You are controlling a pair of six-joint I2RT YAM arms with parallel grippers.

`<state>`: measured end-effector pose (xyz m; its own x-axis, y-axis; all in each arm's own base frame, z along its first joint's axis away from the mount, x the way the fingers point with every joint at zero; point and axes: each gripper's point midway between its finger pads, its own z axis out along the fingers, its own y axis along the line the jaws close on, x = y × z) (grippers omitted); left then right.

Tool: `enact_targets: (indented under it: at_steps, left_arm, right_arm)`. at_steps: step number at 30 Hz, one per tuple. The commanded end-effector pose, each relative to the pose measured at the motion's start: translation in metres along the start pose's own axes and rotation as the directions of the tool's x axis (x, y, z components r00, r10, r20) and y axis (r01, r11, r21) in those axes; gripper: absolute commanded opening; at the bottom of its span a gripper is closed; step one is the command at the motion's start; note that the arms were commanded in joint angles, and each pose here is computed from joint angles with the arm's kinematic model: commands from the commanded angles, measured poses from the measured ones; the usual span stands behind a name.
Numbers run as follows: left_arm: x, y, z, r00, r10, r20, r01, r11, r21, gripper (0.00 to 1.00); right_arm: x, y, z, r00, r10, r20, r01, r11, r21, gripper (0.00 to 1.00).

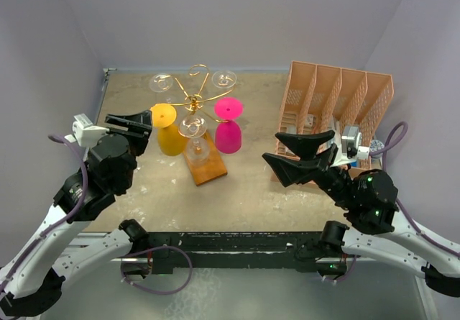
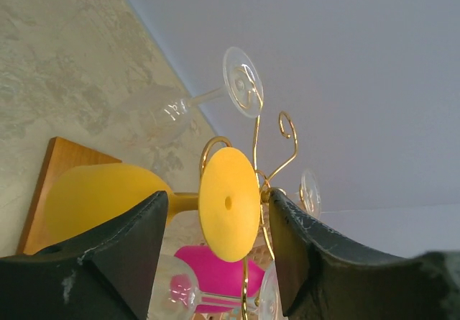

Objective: Place the wine glass upside down on the wine glass rack

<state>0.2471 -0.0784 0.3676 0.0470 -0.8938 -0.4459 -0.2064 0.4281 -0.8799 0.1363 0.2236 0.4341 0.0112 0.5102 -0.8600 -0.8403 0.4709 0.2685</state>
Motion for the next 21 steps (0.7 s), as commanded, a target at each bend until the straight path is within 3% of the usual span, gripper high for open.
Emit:
enact_targets:
  at_steps: [1, 5, 7, 9, 12, 17, 21]
  left_arm:
    - [-0.017, 0.003, -0.009, 0.99, 0.14, 0.01, -0.139, 0.99, -0.029, 0.57]
    - [-0.041, 0.007, -0.019, 0.954, 0.297, 0.046, -0.295, 0.954, -0.054, 0.55]
    - [-0.053, 0.009, -0.023, 0.893, 0.445, 0.066, -0.441, 0.895, -0.064, 0.54]
    - [-0.074, 0.024, -0.025, 0.842, 0.525, 0.127, -0.504, 0.848, -0.163, 0.52]
    - [-0.092, 0.037, -0.026, 0.772, 0.613, 0.166, -0.562, 0.782, -0.27, 0.51]
    - [-0.087, 0.046, -0.014, 0.684, 0.717, 0.135, -0.635, 0.676, -0.373, 0.51]
    - [-0.082, 0.048, -0.006, 0.641, 0.757, 0.126, -0.656, 0.626, -0.422, 0.51]
  right_arm:
    - [-0.017, 0.004, 0.0, 0.998, 0.016, 0.064, -0.015, 1.0, -0.014, 0.72]
    - [-0.017, 0.003, -0.002, 0.998, 0.014, 0.065, -0.013, 1.0, -0.008, 0.72]
    - [-0.015, 0.002, -0.002, 0.998, 0.013, 0.062, -0.013, 1.0, -0.004, 0.72]
    - [-0.012, 0.002, -0.002, 0.998, 0.013, 0.057, -0.013, 1.0, -0.006, 0.71]
    - [-0.01, 0.001, -0.001, 0.999, 0.011, 0.047, -0.011, 1.0, -0.004, 0.71]
    - [-0.011, -0.007, -0.004, 0.998, 0.016, 0.067, -0.019, 0.999, 0.036, 0.71]
    - [-0.012, -0.007, -0.008, 0.996, 0.031, 0.08, -0.034, 0.999, 0.037, 0.71]
